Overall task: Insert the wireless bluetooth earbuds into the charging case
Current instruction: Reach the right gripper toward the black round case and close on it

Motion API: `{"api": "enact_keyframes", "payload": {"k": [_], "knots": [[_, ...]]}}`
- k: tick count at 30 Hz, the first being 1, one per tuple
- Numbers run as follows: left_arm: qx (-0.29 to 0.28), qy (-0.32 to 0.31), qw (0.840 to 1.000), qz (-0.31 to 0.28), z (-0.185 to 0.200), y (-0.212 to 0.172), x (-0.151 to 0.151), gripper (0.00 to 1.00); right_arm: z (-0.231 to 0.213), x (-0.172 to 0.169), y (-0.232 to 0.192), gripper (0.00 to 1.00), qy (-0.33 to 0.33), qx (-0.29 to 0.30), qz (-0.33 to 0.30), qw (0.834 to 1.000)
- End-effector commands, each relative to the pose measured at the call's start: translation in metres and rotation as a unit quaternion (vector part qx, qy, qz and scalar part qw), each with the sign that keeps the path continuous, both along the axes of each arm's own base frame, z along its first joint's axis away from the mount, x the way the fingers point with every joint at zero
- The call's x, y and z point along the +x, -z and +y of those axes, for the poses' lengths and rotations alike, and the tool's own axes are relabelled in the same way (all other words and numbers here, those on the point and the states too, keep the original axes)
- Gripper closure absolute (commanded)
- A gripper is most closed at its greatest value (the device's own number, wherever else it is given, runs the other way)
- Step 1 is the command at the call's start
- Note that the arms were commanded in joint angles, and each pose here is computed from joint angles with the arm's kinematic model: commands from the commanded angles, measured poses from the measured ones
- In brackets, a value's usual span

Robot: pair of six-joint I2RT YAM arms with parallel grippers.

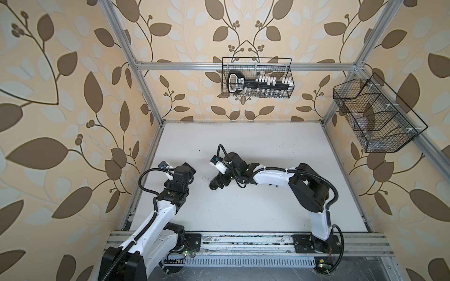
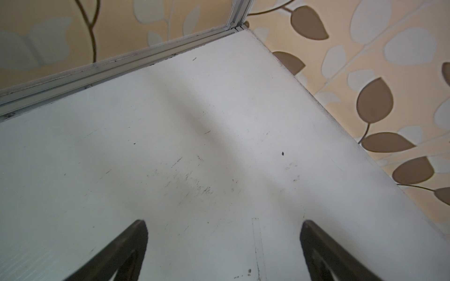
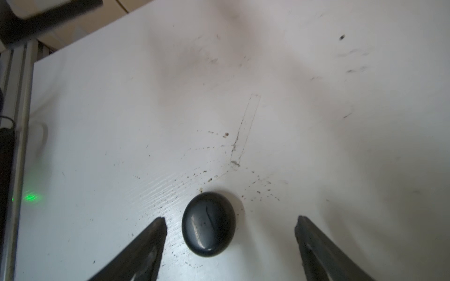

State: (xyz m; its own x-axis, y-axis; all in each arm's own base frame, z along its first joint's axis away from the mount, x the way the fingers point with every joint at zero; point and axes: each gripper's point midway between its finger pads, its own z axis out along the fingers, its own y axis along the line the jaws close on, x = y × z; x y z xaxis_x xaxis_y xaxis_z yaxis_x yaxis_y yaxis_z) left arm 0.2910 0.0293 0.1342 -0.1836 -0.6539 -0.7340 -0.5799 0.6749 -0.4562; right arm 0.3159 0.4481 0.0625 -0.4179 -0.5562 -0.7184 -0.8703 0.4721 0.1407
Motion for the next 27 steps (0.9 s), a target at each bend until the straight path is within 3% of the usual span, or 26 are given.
{"api": "enact_keyframes", "payload": {"k": [1, 10, 22, 27], "knots": [[-0.007, -0.016, 1.0, -0.015, 0.005, -0.007, 0.001, 0.01, 0.007, -0.019, 0.029, 0.16, -0.04, -0.037, 0.051, 0.997], [-0.009, -0.01, 1.0, -0.014, 0.002, -0.007, 0.003, 0.01, 0.02, -0.041, 0.047, 0.22, -0.065, -0.073, 0.05, 0.994], [-0.009, -0.009, 1.0, -0.01, 0.002, -0.006, 0.003, 0.01, 0.01, -0.062, 0.046, 0.3, -0.063, -0.127, -0.02, 0.99], [-0.012, -0.007, 1.0, -0.013, 0.001, -0.005, 0.004, 0.01, 0.008, -0.069, 0.047, 0.39, -0.079, -0.142, -0.03, 0.986]]}}
